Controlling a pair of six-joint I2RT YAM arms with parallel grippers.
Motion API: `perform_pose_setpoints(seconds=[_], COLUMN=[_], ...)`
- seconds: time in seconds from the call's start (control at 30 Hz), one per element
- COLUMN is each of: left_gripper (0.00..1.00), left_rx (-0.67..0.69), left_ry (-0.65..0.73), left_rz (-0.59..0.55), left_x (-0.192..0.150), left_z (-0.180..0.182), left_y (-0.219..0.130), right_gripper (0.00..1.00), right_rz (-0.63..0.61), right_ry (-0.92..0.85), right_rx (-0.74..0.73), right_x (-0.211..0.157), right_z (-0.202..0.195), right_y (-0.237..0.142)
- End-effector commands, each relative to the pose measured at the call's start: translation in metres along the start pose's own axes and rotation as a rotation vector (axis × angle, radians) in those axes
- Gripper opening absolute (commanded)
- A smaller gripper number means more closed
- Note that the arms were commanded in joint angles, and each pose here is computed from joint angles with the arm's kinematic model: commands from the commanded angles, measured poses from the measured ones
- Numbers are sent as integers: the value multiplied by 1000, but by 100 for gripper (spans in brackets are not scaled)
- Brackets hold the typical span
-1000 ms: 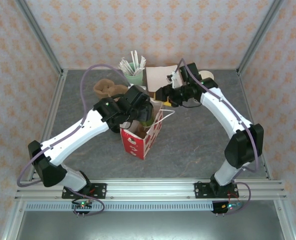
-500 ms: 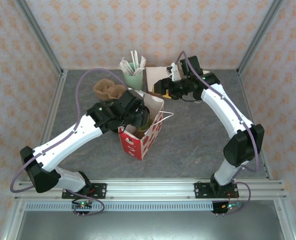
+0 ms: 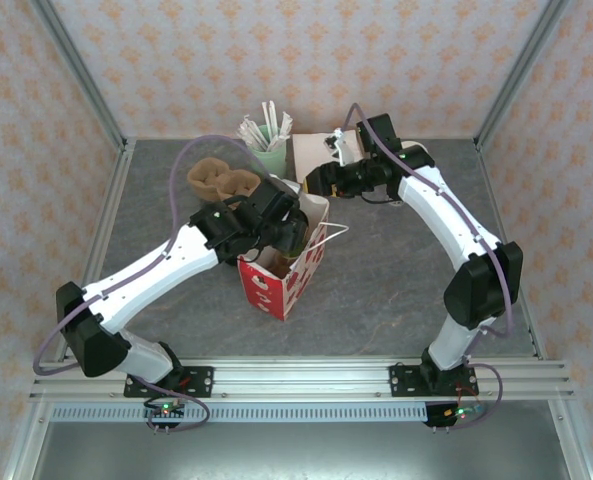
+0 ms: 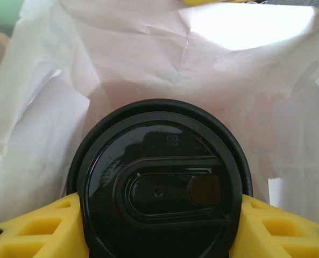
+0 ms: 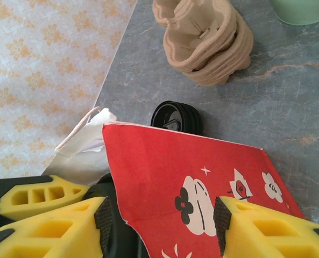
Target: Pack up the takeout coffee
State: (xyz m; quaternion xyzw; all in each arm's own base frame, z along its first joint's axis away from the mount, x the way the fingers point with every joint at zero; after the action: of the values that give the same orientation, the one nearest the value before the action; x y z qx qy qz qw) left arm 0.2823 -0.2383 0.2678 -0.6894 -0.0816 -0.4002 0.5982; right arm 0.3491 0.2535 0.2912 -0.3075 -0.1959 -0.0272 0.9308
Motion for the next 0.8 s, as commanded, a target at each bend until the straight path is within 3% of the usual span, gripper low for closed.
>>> perform_pose_setpoints(seconds=[0.0,0.5,0.77], left_gripper=[57,57,57], left_rx=[2,26,31], left_ry=[24,59,59], left_rz=[-24,-16,-11], left_x=[5,10,9], left_z=[0,7,10], left_y=[6,19,24], right_gripper=[55,53,43], right_rz=[11,21,26], right_ry=[-98,-209,-266], right_rx=[35,-22,-21], right_x=[-4,-8,-13], right_z=[7,4,11], right_y=[-2,-9,-9])
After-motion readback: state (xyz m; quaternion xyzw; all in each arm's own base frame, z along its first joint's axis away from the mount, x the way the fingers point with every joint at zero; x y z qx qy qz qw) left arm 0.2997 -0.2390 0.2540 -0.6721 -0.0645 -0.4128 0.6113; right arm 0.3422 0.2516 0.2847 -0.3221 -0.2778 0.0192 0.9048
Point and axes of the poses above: each hand's point on the last joint's axis, 136 mm out from that joint toward the fingers, its own y axis out along the fingers, its own z axis along the line the jaws close on, x = y × z, the point moved 3 cm from there along -y, back along the fingers, and after that the axes turned 9 degrees about y, right-handed, at the moved point
